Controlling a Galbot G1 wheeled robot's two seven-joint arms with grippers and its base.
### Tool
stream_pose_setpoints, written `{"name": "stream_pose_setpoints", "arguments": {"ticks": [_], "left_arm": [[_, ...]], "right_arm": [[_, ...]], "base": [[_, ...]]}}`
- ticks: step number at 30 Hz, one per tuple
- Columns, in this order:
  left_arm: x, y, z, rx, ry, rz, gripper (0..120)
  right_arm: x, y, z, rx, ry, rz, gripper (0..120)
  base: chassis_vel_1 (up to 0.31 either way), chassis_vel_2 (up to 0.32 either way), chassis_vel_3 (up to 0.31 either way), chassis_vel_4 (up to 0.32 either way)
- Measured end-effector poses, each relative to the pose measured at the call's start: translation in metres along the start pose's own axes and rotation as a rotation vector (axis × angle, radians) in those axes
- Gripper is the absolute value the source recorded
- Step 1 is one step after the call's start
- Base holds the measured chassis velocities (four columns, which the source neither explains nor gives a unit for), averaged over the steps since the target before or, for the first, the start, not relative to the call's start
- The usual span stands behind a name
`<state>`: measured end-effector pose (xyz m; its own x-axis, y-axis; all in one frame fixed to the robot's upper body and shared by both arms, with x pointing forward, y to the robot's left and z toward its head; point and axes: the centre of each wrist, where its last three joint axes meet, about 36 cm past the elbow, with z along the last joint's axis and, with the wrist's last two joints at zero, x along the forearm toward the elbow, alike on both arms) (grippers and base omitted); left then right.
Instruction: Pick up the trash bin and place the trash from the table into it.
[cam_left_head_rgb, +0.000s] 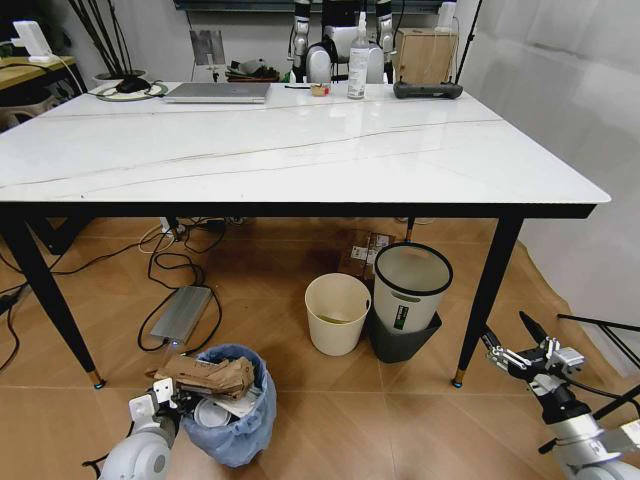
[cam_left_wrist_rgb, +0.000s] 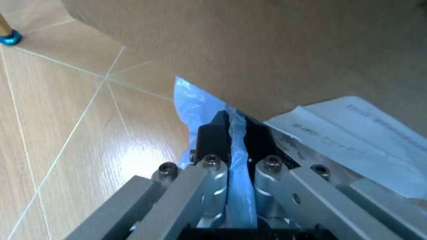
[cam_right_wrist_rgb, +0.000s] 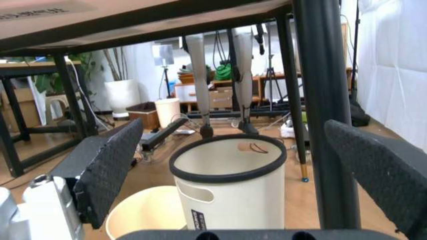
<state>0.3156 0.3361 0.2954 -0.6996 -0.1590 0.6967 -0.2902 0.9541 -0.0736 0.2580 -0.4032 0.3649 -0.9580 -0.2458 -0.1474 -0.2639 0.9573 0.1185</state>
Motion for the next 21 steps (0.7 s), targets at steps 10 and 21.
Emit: {"name": "stream_pose_setpoints", "arguments": {"ticks": [10,21], "left_arm": [[-0.0033,0.0014,0.0004,0.000,0.002,-0.003,0],[-0.0068,0.0037,0.0007,0.003,0.000,-0.007,0]], "right_arm": [[0.0000,0.0000,0.0000,0.000,0.000,0.000,100],[0.0000,0.0000,0.0000,0.000,0.000,0.000,100]], "base": [[0.000,0.000,0.000,0.000],[0.000,0.000,0.000,0.000]]}}
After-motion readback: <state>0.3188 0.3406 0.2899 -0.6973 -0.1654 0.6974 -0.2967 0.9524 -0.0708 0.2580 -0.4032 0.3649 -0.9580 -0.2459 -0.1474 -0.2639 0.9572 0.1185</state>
